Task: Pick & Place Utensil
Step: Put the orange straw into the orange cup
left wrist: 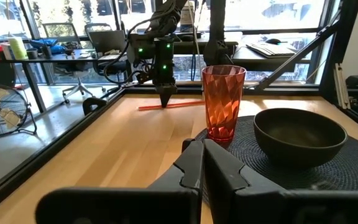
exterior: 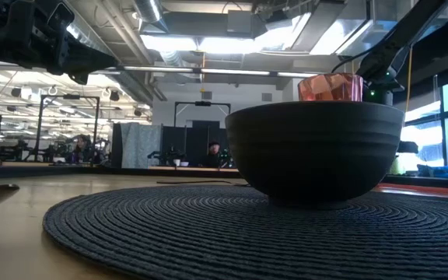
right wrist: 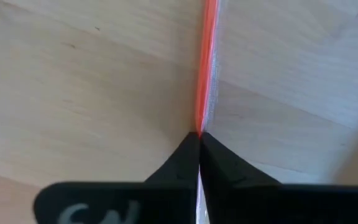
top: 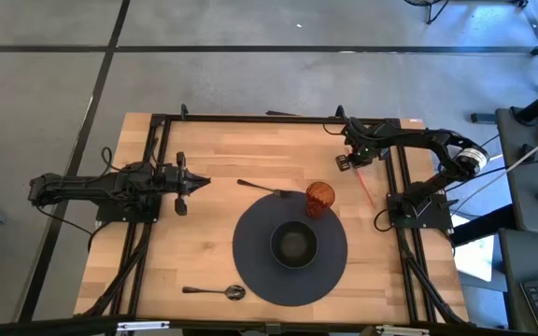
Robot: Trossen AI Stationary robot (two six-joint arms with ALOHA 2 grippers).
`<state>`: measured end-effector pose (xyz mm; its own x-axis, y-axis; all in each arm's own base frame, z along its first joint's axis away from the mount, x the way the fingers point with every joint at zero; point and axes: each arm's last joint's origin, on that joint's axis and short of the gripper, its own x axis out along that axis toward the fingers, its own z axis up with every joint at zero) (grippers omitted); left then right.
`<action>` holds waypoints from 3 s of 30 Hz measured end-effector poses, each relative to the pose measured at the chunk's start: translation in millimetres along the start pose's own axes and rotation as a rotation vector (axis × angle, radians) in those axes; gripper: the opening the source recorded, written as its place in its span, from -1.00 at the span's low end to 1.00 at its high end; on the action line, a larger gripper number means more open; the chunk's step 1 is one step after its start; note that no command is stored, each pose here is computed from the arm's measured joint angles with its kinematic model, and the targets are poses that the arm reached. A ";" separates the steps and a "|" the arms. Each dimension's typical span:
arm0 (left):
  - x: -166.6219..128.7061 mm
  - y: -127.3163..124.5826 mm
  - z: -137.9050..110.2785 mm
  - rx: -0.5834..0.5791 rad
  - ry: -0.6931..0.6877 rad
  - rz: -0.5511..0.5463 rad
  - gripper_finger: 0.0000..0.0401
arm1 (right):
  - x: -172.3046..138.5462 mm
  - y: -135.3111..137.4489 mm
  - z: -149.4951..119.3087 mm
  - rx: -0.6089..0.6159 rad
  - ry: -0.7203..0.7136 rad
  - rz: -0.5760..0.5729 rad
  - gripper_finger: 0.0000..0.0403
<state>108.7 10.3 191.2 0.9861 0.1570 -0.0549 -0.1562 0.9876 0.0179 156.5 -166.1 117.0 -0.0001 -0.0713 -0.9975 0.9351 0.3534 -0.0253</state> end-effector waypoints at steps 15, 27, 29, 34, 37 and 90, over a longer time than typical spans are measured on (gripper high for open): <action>0.0 0.1 0.0 0.000 0.000 0.002 -0.98 | -72.7 11.9 9.5 -0.074 -0.320 0.164 -0.99; 0.0 0.1 -0.3 0.001 0.003 0.002 -0.97 | -190.9 34.1 -32.0 -0.257 -0.820 0.436 -1.00; 0.0 0.1 -0.3 0.000 0.003 0.002 -0.98 | -206.4 32.0 -41.9 -0.292 -0.918 0.477 -1.00; 0.0 0.1 -0.3 0.001 0.003 0.002 -0.97 | -225.3 25.5 -64.8 -0.443 -1.048 0.484 -1.00; 0.0 0.1 -0.3 0.001 0.003 0.002 -0.96 | -237.4 25.5 -76.6 -0.498 -1.116 0.581 -1.00; 0.0 0.0 -0.4 0.000 0.004 0.001 -0.97 | -109.8 85.3 -159.0 -0.817 -1.271 0.887 -1.00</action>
<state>108.7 10.4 190.8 0.9857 0.1581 -0.0587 -0.1573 0.9874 0.0182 180.0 20.2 213.8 0.9931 -0.0936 -0.0700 0.0957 0.9950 0.0281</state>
